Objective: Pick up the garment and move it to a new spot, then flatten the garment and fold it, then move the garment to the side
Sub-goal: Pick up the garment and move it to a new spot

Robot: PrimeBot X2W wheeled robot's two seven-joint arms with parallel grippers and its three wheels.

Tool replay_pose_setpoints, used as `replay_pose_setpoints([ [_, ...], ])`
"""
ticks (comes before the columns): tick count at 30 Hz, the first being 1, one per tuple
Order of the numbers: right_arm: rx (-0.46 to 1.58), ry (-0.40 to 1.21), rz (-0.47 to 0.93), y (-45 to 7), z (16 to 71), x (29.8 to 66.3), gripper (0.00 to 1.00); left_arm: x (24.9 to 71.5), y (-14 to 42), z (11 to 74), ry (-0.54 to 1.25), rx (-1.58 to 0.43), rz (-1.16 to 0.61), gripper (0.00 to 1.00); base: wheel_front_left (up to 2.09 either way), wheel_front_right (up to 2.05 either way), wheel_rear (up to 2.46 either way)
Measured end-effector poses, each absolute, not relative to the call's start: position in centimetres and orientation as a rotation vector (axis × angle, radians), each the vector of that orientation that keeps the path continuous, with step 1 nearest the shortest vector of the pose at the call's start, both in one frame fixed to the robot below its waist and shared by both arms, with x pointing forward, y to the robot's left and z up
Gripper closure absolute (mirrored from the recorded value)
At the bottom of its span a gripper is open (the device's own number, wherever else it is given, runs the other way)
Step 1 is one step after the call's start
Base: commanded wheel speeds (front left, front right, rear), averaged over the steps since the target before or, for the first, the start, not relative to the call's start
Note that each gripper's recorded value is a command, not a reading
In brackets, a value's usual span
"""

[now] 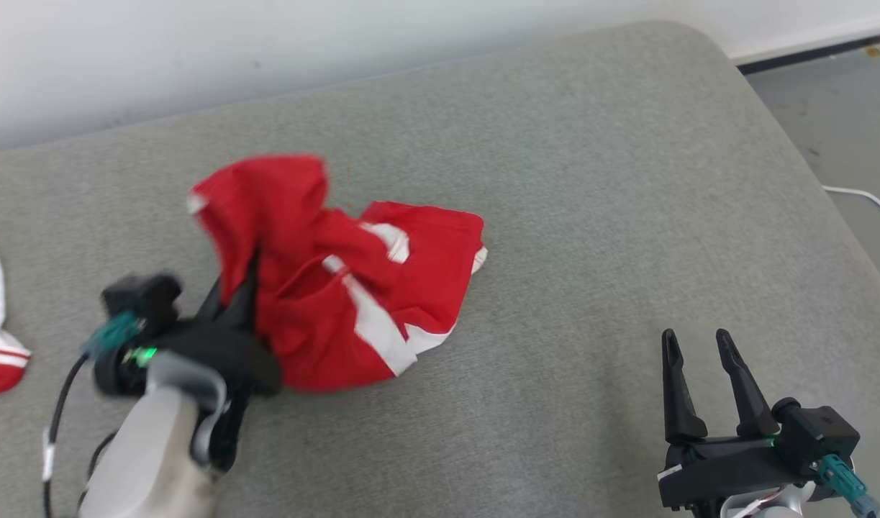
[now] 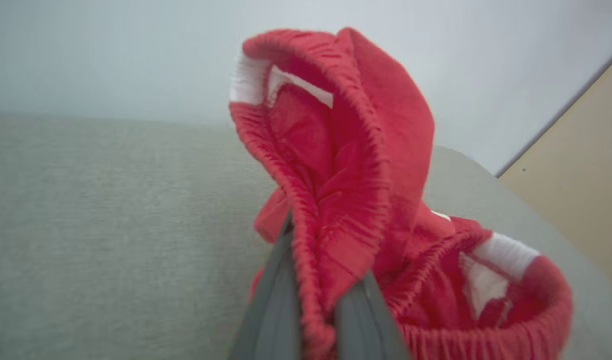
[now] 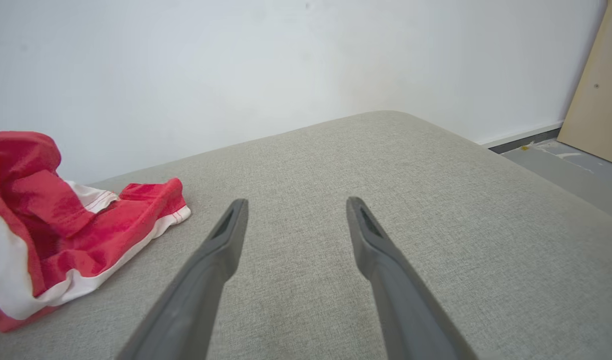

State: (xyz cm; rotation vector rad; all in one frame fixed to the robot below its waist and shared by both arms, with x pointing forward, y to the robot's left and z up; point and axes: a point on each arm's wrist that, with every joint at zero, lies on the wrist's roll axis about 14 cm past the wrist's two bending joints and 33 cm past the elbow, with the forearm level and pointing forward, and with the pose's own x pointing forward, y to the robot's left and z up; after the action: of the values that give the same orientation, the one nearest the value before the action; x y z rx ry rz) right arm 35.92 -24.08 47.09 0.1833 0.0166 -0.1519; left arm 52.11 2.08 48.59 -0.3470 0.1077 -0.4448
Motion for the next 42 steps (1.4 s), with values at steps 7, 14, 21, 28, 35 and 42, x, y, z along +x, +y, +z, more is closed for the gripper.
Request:
replay_pose_setpoints([
  [7, 0.192, 0.018, -0.099, -22.3, 47.1, 36.1, 0.0, 50.2, 7.0, 47.2, 0.115, -0.338, -0.321, 0.0, 0.0, 0.0, 0.0],
  [14, 0.194, 0.002, -0.047, -20.7, 47.7, 35.8, 0.0, 48.9, 10.7, 51.9, -0.046, -0.317, -0.257, 0.0, 0.0, 0.0, 0.0],
  [21, 0.19, -0.035, 0.023, -18.6, 49.0, 36.0, 0.0, 45.5, 15.0, 55.1, -0.168, -0.23, -0.181, 0.0, 0.0, 0.0, 0.0],
  [28, 0.177, -0.075, 0.091, -16.6, 50.4, 36.0, 0.0, 41.3, 18.0, 56.4, -0.231, -0.145, -0.108, 0.0, 0.0, 0.0, 0.0],
  [35, 0.159, -0.091, 0.13, -15.8, 51.0, 35.9, 0.0, 38.4, 18.5, 56.5, -0.248, -0.082, -0.098, 0.0, 0.0, 0.0, 0.0],
  [42, 0.15, -0.091, 0.146, -15.5, 51.0, 35.7, 0.0, 37.1, 18.5, 55.8, -0.232, -0.047, -0.094, 0.0, 0.0, 0.0, 0.0],
])
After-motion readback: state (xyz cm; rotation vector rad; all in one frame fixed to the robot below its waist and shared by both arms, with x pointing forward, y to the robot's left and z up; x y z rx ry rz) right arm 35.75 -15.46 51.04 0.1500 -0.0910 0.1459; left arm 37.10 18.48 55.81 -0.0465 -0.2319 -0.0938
